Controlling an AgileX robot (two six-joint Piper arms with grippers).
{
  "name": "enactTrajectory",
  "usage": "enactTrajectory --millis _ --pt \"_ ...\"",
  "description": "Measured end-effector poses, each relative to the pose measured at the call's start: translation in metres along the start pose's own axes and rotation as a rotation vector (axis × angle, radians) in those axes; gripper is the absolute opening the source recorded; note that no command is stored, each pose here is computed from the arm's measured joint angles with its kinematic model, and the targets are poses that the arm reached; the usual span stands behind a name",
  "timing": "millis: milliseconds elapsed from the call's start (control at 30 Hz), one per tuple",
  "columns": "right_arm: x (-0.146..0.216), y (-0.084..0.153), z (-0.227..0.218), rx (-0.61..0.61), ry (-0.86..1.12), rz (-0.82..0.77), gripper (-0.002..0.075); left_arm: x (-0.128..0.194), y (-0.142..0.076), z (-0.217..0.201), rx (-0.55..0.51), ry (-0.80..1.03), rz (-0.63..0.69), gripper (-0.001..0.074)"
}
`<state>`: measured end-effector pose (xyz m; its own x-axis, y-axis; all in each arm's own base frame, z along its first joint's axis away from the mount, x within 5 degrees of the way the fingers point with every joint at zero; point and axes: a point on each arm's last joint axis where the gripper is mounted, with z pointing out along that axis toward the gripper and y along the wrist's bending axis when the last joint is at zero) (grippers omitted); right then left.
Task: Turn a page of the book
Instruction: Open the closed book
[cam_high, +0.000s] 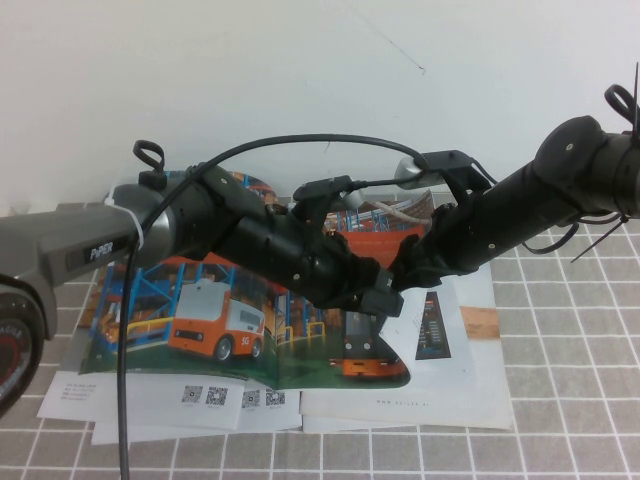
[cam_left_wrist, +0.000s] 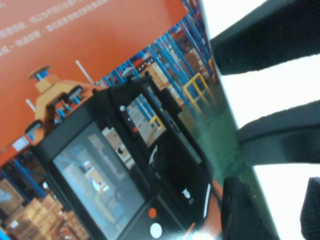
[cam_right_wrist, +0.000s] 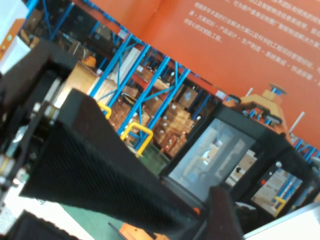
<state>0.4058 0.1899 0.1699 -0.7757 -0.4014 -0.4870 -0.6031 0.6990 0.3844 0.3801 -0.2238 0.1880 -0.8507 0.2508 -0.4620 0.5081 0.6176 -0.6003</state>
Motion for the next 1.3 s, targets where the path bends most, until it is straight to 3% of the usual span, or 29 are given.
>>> enactTrajectory --millis 433,1300 --pt "0.0 0.0 0.001 -0.005 -0.001 -0.011 0.0409 -0.001 0.012 -0.005 -0.067 0.0 0.044 0.0248" --pt "0.0 0.001 0.001 -0.012 0.001 -0.021 0.0409 -0.001 0.007 -0.007 0.014 -0.001 0.011 0.0248"
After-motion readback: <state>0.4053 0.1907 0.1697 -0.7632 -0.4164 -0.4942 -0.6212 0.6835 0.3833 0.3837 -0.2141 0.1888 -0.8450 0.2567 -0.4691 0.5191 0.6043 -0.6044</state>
